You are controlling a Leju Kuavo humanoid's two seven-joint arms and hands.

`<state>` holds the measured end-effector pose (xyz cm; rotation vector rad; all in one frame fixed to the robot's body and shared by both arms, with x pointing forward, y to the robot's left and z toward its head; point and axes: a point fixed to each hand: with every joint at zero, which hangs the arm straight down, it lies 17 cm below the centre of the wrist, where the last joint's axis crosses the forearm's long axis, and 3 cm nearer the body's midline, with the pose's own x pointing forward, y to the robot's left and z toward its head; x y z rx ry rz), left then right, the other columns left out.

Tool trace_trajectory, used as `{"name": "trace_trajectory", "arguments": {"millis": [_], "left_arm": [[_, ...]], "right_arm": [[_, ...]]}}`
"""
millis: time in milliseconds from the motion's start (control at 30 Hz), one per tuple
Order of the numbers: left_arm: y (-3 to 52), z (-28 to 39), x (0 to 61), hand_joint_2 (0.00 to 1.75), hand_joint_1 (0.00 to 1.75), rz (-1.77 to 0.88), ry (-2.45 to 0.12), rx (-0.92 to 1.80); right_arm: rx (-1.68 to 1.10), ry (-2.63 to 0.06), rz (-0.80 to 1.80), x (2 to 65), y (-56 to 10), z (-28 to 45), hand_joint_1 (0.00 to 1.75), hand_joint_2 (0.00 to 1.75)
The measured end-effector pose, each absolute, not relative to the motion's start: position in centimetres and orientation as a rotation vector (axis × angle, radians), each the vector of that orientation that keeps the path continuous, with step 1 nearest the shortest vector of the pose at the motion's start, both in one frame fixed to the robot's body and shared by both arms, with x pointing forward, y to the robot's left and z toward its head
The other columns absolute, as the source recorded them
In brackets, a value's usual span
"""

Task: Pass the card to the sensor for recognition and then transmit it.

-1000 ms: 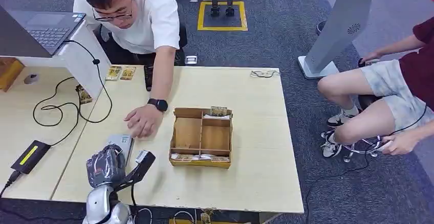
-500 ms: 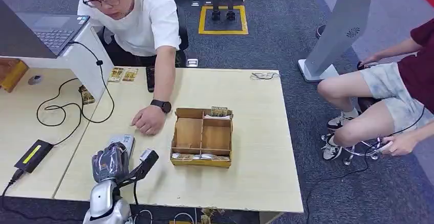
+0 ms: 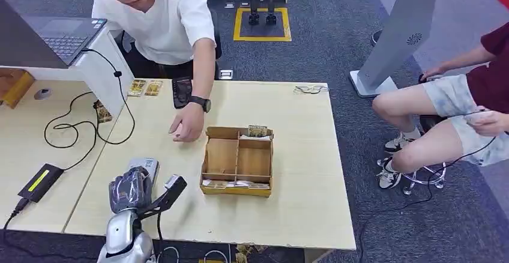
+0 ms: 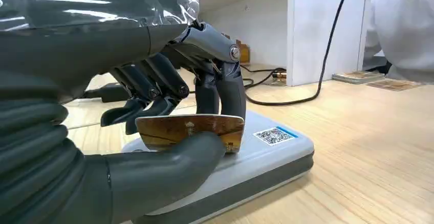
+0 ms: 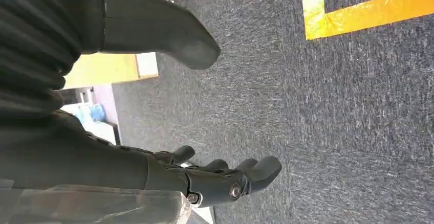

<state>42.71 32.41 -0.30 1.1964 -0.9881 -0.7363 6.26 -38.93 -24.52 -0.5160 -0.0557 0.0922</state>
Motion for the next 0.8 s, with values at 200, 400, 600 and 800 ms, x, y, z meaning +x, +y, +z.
{"name": "trace_trajectory", "arguments": {"millis": [200, 400, 600, 800], "left_arm": [[31.7, 0.8, 43.2, 1.75, 1.75, -0.751, -1.076, 1.201], [29.4, 7.1, 43.9, 1.75, 1.75, -0.614, -1.357, 1.186], [25.6, 19.0, 45.9, 1.75, 1.75, -0.507, -1.65, 1.196], [19.9, 28.0, 47.2, 1.75, 1.75, -0.516, -1.872, 1.192]], "right_arm": [[-0.518, -0.057, 0.094, 6.3, -38.9, -24.5, 0.0, 1.75], [-0.515, -0.055, 0.107, 6.2, -38.7, -24.5, 0.0, 1.75], [-0.514, -0.055, 0.112, 6.2, -38.5, -24.5, 0.0, 0.0], [-0.504, -0.079, 0.131, 6.7, -38.1, -24.7, 0.0, 0.0]]}}
